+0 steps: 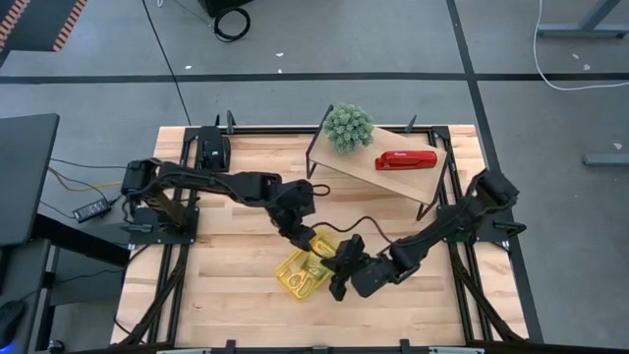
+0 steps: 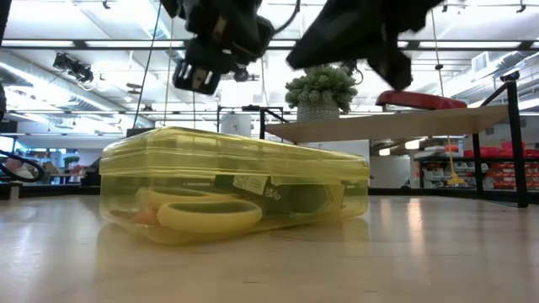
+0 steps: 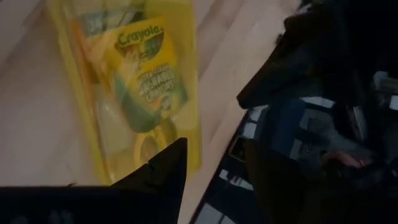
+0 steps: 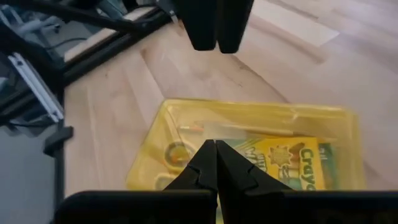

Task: Pack school essentials
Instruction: Close the supply box

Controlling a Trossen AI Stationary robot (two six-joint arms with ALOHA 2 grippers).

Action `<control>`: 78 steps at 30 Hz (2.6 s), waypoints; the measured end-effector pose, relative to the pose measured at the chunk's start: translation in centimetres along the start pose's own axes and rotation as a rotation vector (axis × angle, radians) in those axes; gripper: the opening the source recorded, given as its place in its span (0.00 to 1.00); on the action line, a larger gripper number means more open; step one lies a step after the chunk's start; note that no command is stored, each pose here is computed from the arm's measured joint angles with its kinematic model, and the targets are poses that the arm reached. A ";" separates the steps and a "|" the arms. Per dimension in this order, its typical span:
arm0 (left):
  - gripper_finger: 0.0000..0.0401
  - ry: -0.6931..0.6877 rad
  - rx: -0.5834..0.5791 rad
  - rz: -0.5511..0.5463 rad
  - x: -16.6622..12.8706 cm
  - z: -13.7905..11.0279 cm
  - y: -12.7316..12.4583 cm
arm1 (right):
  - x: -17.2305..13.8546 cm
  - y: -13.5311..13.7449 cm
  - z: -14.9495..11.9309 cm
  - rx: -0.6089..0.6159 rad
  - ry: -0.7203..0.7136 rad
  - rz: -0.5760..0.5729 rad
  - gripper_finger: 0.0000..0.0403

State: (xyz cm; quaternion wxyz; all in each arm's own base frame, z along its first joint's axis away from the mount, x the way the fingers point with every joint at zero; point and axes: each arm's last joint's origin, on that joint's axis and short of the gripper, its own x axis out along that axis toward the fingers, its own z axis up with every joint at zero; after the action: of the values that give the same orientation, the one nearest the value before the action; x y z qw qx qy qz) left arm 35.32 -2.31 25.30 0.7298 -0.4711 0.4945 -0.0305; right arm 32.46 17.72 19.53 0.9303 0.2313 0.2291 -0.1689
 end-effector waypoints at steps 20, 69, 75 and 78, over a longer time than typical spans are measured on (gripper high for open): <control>0.43 -0.334 0.007 0.170 -3.6 -9.8 -5.9 | -2.4 -4.5 5.7 -0.134 0.309 0.038 0.01; 0.43 -0.265 -0.064 0.385 8.2 -12.3 -4.1 | 4.4 -6.9 4.3 -0.291 0.425 0.107 0.01; 0.43 -0.259 -0.058 0.397 8.6 -12.3 -3.8 | 4.3 -7.3 3.8 -0.278 0.449 0.087 0.01; 0.43 -0.258 -0.059 0.395 8.8 -12.2 -3.8 | 4.3 -7.7 3.3 -0.248 0.460 0.073 0.01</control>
State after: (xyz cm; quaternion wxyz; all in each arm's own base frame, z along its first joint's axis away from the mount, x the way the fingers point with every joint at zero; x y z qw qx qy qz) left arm 32.19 -16.92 21.13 0.7648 -0.3863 0.4802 0.1877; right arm 33.98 8.68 17.25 0.8806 0.1557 0.4448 -0.0489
